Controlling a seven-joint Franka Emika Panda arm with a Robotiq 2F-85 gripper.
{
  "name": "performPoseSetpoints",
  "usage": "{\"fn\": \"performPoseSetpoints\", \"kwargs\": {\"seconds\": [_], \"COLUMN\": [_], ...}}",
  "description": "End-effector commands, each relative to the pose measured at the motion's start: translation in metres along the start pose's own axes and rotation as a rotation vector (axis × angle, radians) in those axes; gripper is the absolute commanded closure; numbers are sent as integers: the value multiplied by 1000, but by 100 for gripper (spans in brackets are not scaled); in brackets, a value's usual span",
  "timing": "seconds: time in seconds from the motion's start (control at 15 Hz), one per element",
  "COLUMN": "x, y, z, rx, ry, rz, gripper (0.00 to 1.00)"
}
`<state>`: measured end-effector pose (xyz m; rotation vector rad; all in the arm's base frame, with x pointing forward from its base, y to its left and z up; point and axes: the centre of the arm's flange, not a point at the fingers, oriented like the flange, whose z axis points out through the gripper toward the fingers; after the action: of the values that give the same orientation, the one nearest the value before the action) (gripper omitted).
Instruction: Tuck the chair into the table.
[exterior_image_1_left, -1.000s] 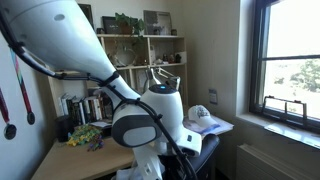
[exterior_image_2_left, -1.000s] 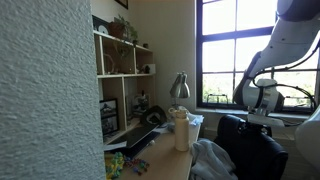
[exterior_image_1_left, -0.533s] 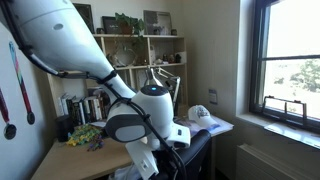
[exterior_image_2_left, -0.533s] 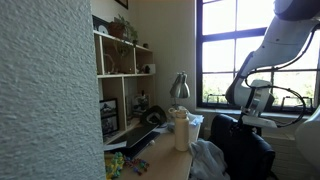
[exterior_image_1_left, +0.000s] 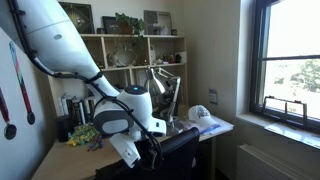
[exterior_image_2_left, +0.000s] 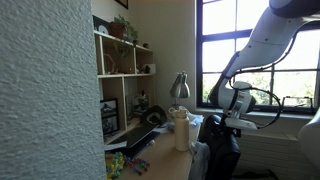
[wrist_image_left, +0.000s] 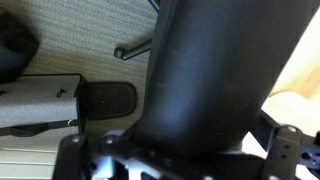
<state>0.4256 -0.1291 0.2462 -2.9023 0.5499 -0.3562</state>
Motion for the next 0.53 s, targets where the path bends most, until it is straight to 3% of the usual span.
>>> {"fn": "performPoseSetpoints", "kwargs": {"seconds": [0.0,0.47], "x": [-13,-13], "y": [-53,-74], "z": [49,54], "rx": [22,29], "ry": [-67,-61], "rz": [-69,-105], "gripper": [0,0]}}
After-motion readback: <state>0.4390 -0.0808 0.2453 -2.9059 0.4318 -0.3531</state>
